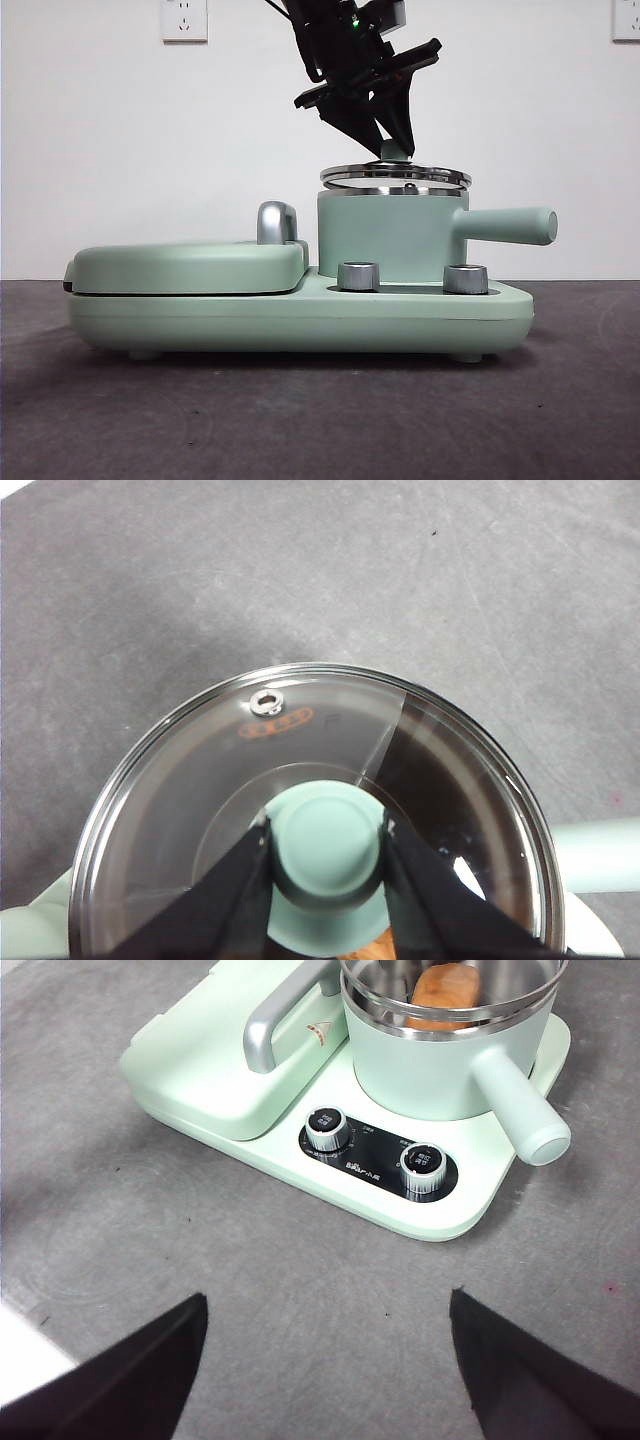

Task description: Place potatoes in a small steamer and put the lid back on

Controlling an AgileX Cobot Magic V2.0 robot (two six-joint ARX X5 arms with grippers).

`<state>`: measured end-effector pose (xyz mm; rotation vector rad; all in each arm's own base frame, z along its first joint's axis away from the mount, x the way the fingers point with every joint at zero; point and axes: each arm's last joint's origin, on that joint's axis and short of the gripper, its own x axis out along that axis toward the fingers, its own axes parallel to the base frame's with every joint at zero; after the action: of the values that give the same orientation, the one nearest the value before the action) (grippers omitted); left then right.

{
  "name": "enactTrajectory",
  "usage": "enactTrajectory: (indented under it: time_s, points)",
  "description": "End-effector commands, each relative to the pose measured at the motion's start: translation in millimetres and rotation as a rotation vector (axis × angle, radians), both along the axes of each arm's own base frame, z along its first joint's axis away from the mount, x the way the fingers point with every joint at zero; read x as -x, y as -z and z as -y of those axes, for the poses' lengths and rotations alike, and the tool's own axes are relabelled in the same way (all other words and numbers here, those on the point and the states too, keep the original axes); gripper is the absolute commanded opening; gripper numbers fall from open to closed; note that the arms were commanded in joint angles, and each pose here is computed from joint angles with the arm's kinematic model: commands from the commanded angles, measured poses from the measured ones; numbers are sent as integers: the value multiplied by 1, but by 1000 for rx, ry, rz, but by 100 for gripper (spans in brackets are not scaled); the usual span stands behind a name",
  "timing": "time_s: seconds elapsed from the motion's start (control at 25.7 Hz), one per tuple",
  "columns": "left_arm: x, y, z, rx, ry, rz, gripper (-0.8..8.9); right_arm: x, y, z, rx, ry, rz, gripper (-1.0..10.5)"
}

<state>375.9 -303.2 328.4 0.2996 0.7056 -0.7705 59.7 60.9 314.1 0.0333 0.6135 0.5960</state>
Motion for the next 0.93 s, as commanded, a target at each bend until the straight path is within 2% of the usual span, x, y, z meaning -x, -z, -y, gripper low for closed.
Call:
enactTrajectory:
  time_s: [0.04,0.7,0.82,0.86,0.93]
  points:
    - [-1,-6,6,12,25,45,16,0,-2,-1,-19,1,-2,384]
    - [-2,12,8,-40,25,-26,20,0,-2,-1,-17,10,3,384]
    - [-3,9,9,-7,0,-26,36,0,-2,0,-11,25,11,384]
    - [-4,6,7,11,-16,-23,82,0,-3,0,-12,25,12,384]
    - [-3,-1,5,36,-30,-13,277,-1,-3,-1,-17,25,16,384]
